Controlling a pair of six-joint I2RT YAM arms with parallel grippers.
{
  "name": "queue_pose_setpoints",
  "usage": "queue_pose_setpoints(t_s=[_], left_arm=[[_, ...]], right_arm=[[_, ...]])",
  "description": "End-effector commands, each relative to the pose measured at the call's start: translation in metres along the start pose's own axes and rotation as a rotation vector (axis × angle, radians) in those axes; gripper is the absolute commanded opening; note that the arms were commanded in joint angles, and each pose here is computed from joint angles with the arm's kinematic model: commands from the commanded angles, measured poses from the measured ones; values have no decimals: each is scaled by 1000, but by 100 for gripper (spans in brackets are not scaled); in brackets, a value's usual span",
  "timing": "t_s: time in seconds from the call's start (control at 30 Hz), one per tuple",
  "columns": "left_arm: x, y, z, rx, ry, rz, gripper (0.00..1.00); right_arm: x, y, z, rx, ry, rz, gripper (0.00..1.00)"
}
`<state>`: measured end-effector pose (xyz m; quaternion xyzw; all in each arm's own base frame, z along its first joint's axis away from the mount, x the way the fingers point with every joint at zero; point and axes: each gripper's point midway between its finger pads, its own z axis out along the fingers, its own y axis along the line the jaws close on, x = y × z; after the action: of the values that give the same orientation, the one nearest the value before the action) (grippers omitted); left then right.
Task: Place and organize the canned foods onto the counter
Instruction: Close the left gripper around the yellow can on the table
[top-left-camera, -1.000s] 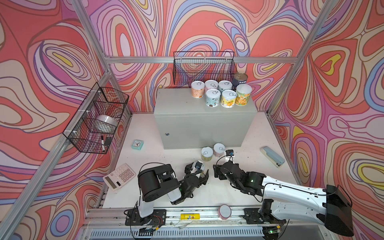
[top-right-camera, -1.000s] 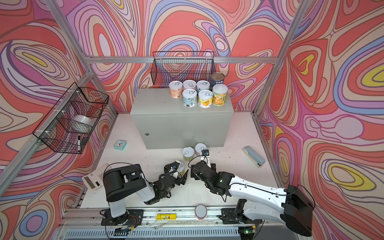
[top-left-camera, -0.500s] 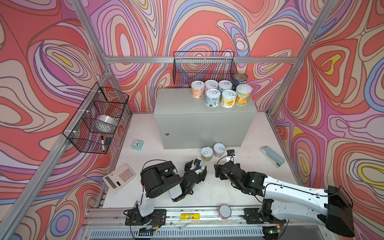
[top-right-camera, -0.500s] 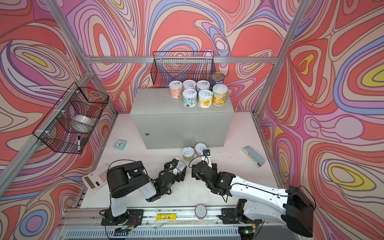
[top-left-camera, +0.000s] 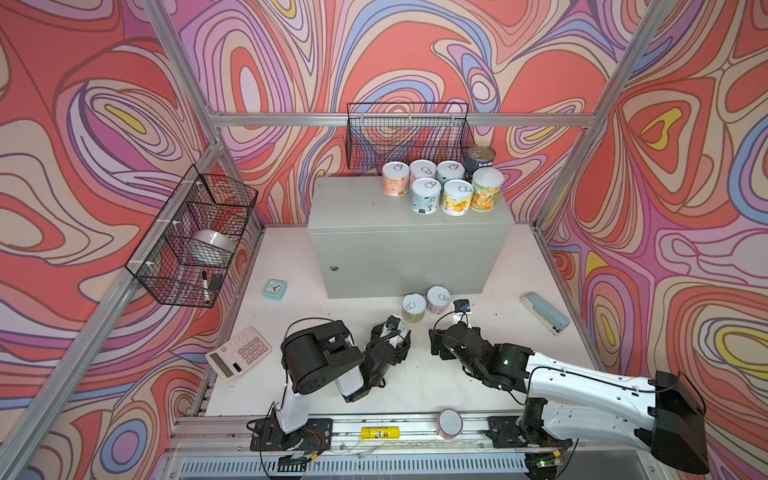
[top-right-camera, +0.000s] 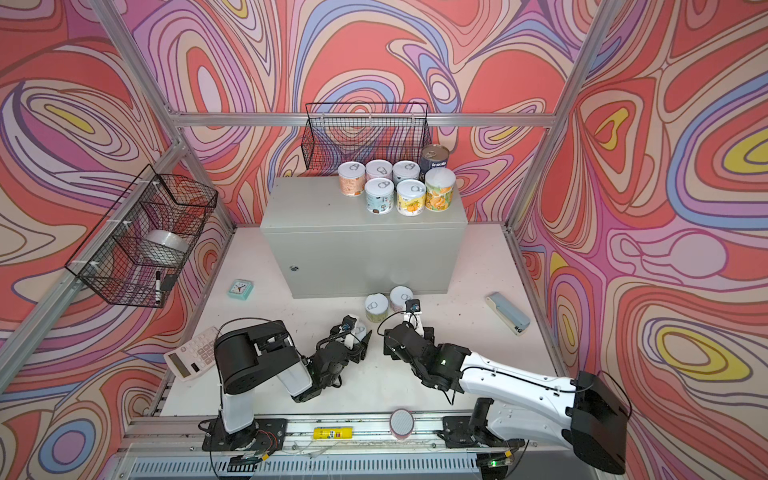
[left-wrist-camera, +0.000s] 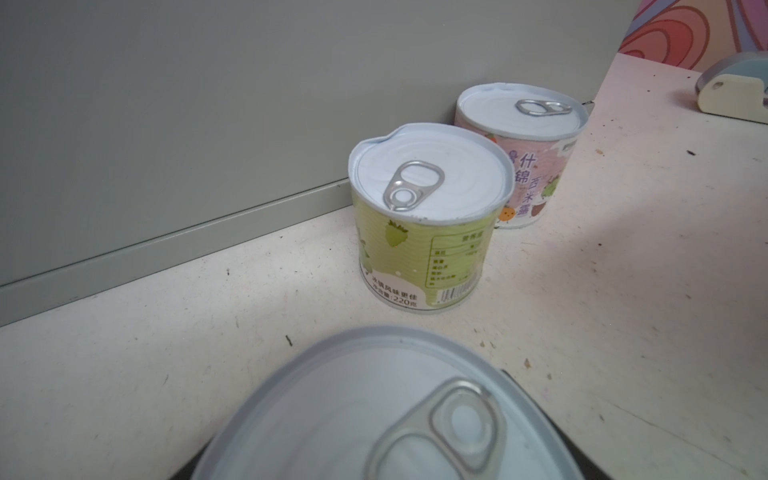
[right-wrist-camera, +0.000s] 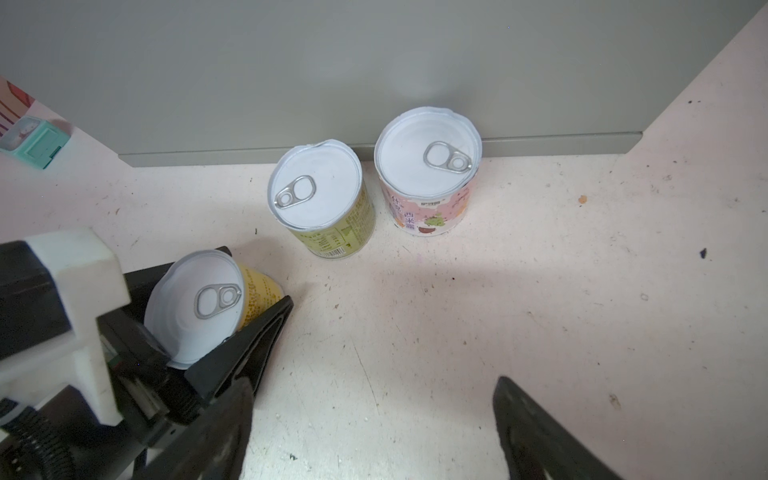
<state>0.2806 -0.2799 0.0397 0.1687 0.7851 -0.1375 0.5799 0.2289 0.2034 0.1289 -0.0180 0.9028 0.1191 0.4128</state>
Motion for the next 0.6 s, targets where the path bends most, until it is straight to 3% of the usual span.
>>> queue_pose_setpoints(t_s=[0.0,0.03,0.07,0.2,0.33,0.57], left_arm=[[-12,1,-3,5,-37,-12,17],[-13,1,-4,3,-36,-10,5],[-15,2,-4,2,-36,-10,0],[-24,-4,-12,47,-14,4,0],[-31,-14,-20,93,110,39,0],[-62,-16,-43,131,181,53,0]], right_arm=[[-1,-2,0,28,1,-11,93],[-1,-2,0,29,4,-12,93],[-1,-2,0,27,2,-10,93],[-2,-1,0,25,5,-12,93],[-4,3,1,20,3,-19,93],[-13,11,-1,10,1,-9,93]])
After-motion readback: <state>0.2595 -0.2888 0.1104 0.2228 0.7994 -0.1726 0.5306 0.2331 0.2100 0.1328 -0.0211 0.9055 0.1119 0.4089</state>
